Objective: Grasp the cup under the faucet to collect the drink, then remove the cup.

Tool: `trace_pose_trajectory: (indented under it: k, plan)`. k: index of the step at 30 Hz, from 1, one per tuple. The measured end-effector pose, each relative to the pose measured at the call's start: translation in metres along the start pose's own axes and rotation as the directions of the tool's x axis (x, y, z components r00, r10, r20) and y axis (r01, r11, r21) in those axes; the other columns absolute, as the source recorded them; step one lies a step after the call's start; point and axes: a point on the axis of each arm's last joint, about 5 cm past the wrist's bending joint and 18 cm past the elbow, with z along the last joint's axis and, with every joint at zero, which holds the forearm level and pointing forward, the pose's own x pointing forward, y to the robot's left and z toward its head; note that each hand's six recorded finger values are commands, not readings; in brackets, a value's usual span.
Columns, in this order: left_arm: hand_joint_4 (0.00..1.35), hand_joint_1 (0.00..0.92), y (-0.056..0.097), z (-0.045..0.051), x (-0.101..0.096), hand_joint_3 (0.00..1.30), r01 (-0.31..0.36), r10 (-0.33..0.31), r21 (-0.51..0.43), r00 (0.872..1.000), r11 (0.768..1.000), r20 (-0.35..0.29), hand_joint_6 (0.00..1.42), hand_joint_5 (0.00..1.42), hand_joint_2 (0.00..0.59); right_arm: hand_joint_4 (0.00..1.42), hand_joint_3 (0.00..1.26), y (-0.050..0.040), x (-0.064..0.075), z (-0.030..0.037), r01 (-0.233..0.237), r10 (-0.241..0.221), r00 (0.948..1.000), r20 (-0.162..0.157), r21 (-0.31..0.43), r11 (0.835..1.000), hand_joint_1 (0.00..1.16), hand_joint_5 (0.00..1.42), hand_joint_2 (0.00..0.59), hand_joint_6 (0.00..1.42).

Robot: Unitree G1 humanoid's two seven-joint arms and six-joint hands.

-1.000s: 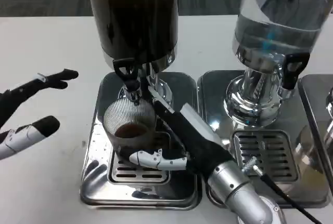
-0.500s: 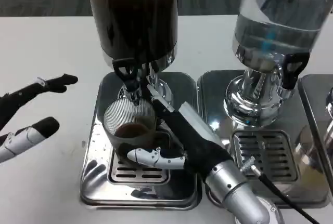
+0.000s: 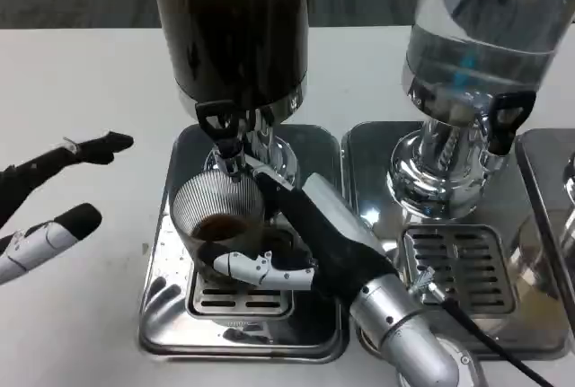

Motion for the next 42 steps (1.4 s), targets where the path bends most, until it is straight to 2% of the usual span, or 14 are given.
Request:
trace_pose_trajectory:
  k: [9,15,27,34,42]
  plan:
    - [0.22,0.000,0.000,0.0000,0.000,0.27,0.000,0.000,0.000,1.000,1.000,-0.001,0.18,0.23,0.130,0.00,0.00,-0.0010,0.000,0.0013,-0.019,0.019,0.9998,-0.004,-0.016,1.000,0.63,0.07,0.160,0.13]
    - [0.22,0.000,0.000,0.0000,0.000,0.27,0.000,0.000,0.000,1.000,1.000,-0.002,0.19,0.24,0.132,0.04,0.00,-0.0023,0.002,0.0038,-0.032,0.031,0.9994,-0.013,-0.055,0.998,0.69,0.13,0.153,0.18]
    - [0.23,0.000,0.001,0.0000,-0.001,0.28,-0.003,0.003,0.000,1.000,1.000,-0.002,0.19,0.25,0.134,0.23,0.17,-0.0018,0.004,0.0090,-0.006,0.002,0.9992,-0.041,-0.097,0.995,0.67,0.32,0.156,0.39]
    - [0.23,0.000,0.002,0.0001,-0.001,0.27,-0.003,0.003,0.001,1.000,1.000,-0.002,0.21,0.25,0.135,0.31,0.23,0.0020,0.004,0.0124,0.014,-0.020,0.9993,-0.031,-0.162,0.987,0.65,0.42,0.166,0.51]
    - [0.23,0.000,0.001,0.0001,-0.002,0.27,-0.001,0.001,0.000,1.000,1.000,-0.004,0.21,0.25,0.136,0.41,0.30,0.0038,0.004,0.0138,0.031,-0.037,0.9990,-0.024,-0.189,0.981,0.63,0.53,0.175,0.64]
